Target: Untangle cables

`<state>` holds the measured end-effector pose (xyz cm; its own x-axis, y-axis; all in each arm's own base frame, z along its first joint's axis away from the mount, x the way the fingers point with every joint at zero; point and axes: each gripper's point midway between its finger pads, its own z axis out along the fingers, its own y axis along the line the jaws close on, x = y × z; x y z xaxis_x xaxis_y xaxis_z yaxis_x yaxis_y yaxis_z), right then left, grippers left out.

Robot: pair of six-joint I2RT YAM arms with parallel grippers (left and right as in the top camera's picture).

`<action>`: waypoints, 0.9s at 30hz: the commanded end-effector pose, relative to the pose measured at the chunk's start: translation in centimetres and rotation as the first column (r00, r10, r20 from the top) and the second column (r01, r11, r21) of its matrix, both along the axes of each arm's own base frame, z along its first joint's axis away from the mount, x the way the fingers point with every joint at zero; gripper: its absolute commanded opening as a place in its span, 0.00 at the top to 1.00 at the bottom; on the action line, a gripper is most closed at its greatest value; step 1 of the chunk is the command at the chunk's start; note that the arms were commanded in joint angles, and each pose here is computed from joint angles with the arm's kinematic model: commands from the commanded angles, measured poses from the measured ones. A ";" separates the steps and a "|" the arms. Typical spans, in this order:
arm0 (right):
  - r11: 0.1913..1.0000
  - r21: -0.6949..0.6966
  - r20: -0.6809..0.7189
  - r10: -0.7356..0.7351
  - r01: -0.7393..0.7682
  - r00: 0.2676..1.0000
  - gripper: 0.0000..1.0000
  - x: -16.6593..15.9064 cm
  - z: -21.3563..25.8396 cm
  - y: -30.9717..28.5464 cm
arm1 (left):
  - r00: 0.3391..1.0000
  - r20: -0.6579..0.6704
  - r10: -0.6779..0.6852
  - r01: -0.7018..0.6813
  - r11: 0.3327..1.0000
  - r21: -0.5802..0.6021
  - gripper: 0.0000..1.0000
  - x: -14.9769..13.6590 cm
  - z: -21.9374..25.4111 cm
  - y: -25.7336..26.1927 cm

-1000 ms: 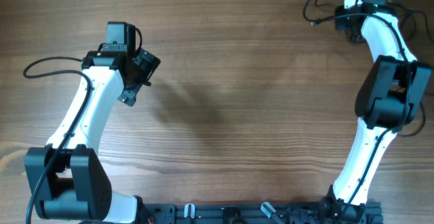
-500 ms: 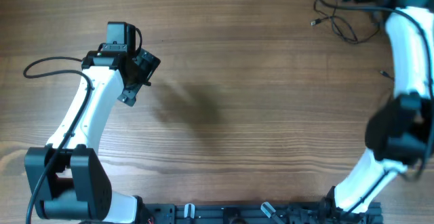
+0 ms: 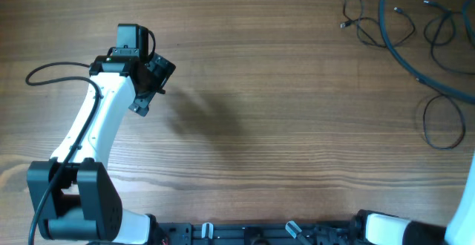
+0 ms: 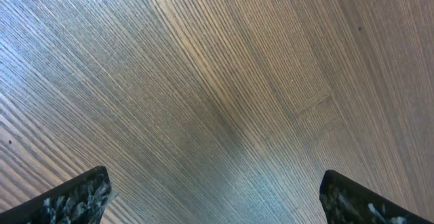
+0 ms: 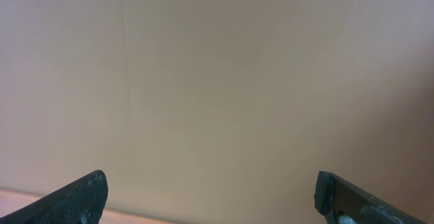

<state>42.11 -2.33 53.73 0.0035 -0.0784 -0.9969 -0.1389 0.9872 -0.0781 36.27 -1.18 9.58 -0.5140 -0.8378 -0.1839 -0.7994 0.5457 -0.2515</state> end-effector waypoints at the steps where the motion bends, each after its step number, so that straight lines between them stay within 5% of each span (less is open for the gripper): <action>1: 0.996 0.081 -0.032 0.026 -0.024 0.999 0.00 -2.0 -0.2 1.0 | 1.000 0.006 0.008 -0.008 1.000 0.008 0.00 -0.1 0.2 0.2; 15: 0.995 0.088 0.111 0.033 -0.043 0.993 0.00 -11.3 -13.3 2.7 | 1.000 0.006 0.008 -0.008 1.000 0.008 0.00 -0.1 0.2 0.2; 27: 0.993 0.027 0.459 0.093 -0.119 0.884 0.00 -25.3 -6.4 6.0 | 1.000 0.006 0.008 -0.008 1.000 0.008 0.00 -0.1 0.2 0.2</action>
<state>20.39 2.37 45.67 0.3781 -0.0134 -0.9257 -0.1683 0.9822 -0.0829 36.26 -1.18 9.58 -0.5141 -0.8378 -0.1837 -0.7995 0.5457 -0.2511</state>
